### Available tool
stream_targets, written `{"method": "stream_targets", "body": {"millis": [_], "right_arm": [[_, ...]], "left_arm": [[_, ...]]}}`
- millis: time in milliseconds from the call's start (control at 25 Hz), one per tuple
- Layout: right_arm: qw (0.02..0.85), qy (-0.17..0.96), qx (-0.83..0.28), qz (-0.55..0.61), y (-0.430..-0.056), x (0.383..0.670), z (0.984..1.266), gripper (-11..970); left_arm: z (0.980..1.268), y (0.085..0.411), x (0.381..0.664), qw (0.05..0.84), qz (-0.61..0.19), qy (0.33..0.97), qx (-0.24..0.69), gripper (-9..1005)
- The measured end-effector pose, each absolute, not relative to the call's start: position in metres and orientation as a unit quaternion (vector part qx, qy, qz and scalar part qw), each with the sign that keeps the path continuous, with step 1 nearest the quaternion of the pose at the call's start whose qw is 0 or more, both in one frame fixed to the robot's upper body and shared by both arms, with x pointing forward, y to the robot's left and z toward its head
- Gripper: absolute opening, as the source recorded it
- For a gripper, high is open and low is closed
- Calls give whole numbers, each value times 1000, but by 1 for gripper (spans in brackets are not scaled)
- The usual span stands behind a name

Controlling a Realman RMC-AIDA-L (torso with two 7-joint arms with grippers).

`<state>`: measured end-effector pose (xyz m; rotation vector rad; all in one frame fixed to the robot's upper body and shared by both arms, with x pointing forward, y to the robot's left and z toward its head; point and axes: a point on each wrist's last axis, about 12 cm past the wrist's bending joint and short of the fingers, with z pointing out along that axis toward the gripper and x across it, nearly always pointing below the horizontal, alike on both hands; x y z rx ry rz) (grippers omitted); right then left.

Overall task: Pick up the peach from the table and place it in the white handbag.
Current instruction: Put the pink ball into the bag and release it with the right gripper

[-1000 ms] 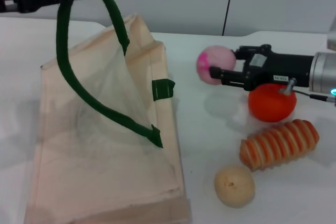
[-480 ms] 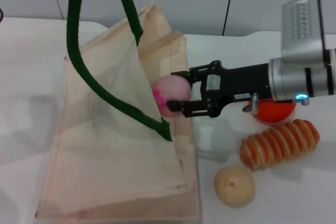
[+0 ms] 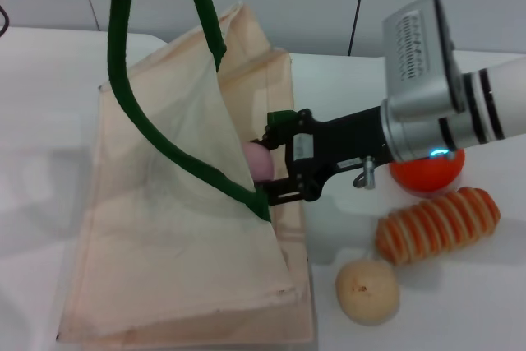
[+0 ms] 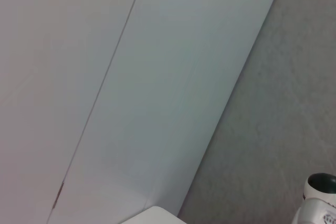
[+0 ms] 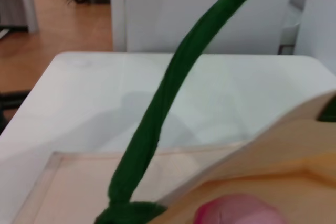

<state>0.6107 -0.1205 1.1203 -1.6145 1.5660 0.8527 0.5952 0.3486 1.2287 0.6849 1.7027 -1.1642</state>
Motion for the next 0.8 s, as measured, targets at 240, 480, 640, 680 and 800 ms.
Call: {"method": "stream_targets", "body": {"millis": [240, 480, 640, 680, 800], "right_arm": [[361, 598, -631, 337, -108, 606, 1119, 672], [369, 599, -625, 337, -106, 607, 1119, 714], [371, 604, -621, 335, -108, 608, 1118, 743], [372, 606, -619, 334, -108, 608, 1118, 750], [374, 611, -614, 332, -111, 609, 1116, 812]], "left_arm": [[1229, 348, 596, 466, -475, 692, 280, 144], [1229, 348, 596, 466, -474, 692, 280, 144], [1229, 348, 596, 466, -475, 692, 280, 144], [1229, 348, 596, 466, -475, 692, 280, 144], [1228, 348, 595, 466, -475, 692, 280, 144]]}}
